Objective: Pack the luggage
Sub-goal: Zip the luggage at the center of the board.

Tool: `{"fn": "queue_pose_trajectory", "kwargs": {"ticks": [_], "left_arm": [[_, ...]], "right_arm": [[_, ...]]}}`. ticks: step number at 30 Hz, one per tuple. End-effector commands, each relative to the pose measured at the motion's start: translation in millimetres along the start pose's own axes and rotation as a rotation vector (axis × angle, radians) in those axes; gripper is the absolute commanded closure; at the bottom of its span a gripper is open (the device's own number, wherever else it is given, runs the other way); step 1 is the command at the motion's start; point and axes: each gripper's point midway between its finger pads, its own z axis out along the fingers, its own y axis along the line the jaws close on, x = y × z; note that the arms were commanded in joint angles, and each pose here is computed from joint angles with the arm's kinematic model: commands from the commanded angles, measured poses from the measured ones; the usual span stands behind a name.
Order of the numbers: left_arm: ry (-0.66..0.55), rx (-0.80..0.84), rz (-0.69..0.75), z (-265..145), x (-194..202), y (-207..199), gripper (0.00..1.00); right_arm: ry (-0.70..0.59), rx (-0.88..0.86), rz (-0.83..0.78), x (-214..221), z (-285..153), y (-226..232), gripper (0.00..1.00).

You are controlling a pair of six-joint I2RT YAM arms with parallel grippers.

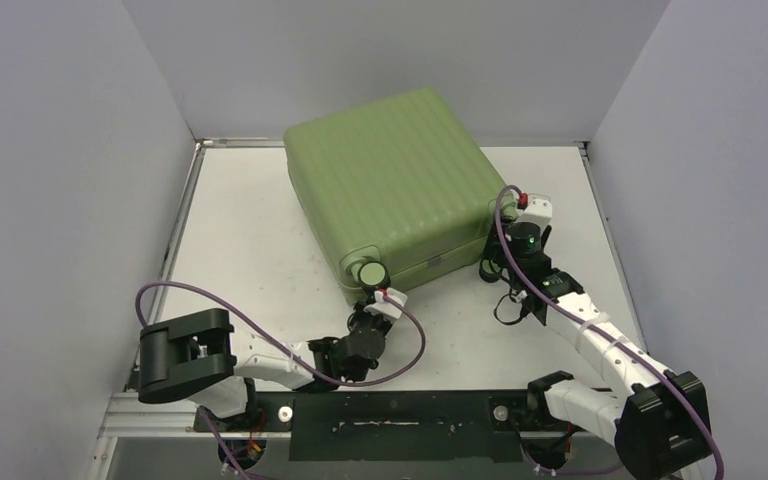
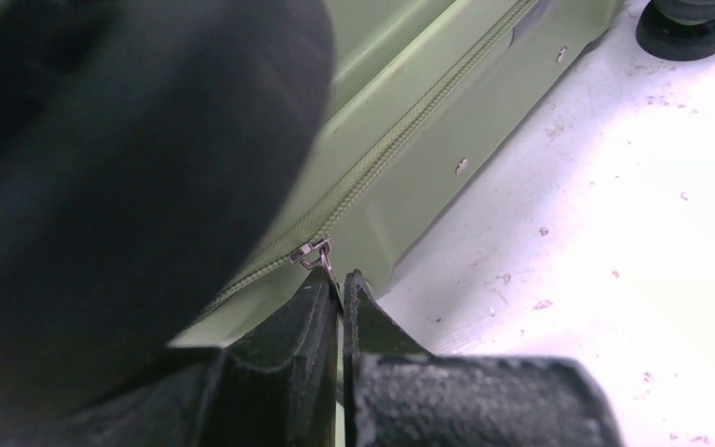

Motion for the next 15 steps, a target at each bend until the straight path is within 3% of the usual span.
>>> {"fn": "queue_pose_trajectory", "kwargs": {"ticks": [1,9,15], "left_arm": [[-0.136,0.256,-0.145,-4.6,-69.4,-74.0,1.00],[-0.141,0.267,-0.081,15.9,-76.5,-107.8,1.00],[-0.125,0.222,-0.081,19.5,-67.9,-98.7,1.00]], "right_arm": [[0.075,-0.344,0.030,20.7,-11.9,79.2,1.00],[0.097,-0.375,0.031,29.1,-16.8,84.1,1.00],[0.039,-0.325,0.014,11.4,-28.9,68.2,1.00]]}}
